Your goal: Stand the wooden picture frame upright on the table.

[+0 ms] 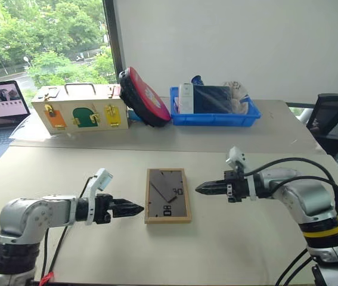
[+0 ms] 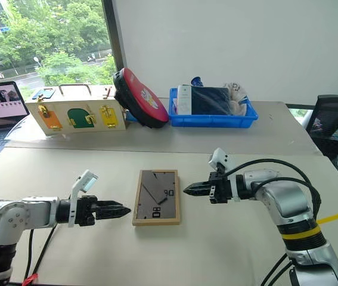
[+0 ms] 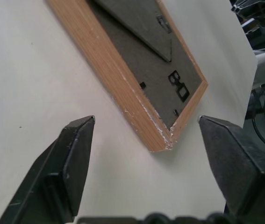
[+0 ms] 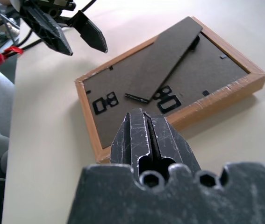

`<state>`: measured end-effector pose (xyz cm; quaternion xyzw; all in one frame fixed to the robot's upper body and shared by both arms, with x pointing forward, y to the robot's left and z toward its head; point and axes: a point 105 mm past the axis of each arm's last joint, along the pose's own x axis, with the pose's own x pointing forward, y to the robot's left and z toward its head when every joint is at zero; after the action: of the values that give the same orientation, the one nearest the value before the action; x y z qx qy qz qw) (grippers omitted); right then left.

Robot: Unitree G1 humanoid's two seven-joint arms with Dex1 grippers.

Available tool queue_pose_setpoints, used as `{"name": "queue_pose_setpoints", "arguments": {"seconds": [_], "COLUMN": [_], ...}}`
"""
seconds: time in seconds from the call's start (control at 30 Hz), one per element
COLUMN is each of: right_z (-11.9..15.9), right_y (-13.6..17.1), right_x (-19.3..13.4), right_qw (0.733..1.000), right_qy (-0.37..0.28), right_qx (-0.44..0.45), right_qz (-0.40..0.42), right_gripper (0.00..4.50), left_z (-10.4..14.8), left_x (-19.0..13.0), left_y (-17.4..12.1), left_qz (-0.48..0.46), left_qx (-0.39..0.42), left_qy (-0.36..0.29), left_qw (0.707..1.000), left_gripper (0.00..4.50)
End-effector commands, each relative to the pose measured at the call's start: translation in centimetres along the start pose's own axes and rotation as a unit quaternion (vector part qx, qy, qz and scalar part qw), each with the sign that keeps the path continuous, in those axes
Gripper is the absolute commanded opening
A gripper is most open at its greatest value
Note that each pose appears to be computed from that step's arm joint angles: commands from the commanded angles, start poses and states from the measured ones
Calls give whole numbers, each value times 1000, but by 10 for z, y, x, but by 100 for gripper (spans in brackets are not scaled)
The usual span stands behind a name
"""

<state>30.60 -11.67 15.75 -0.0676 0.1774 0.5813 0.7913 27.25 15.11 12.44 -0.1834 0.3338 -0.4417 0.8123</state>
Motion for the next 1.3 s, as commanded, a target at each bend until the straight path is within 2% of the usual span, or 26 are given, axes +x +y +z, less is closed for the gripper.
{"name": "queue_pose_setpoints", "arguments": {"seconds": [0.03, 0.13, 0.27, 0.43, 0.57, 0.7, 0.9, 1.13, 1.3], "right_z": [6, 1, -2, -14, -25, -30, -35, -30, -22], "right_y": [-12, -22, -33, -42, -44, -46, -49, -43, -23], "right_x": [0, 2, 7, 13, 19, 21, 20, 23, 28], "right_qw": [999, 998, 996, 995, 993, 992, 991, 990, 988], "right_qy": [-8, 2, 6, 21, 40, 43, 46, 50, 57], "right_qx": [-22, -29, -46, -63, -86, -91, -95, -119, -144], "right_qz": [-33, -53, -72, -78, -74, -75, -76, -56, -11], "right_gripper": [0, 0, 0, 0, 0, 0, 0, 0, 0], "left_z": [17, 13, -7, -23, -28, -14, 11, -4, -7], "left_x": [7, 17, 23, 22, 24, 14, 8, 11, 22], "left_y": [-11, -7, 8, 9, 11, 14, 4, 3, -3], "left_qz": [-34, -2, 78, 83, 94, 98, 52, 63, 48], "left_qx": [-40, -26, 1, -10, -6, -13, -32, -35, -35], "left_qy": [-30, -18, 58, 118, 140, 117, 68, 90, 94], "left_qw": [998, 999, 995, 989, 986, 988, 996, 993, 994], "left_gripper": [447, 447, 447, 447, 447, 447, 447, 447, 447]}}
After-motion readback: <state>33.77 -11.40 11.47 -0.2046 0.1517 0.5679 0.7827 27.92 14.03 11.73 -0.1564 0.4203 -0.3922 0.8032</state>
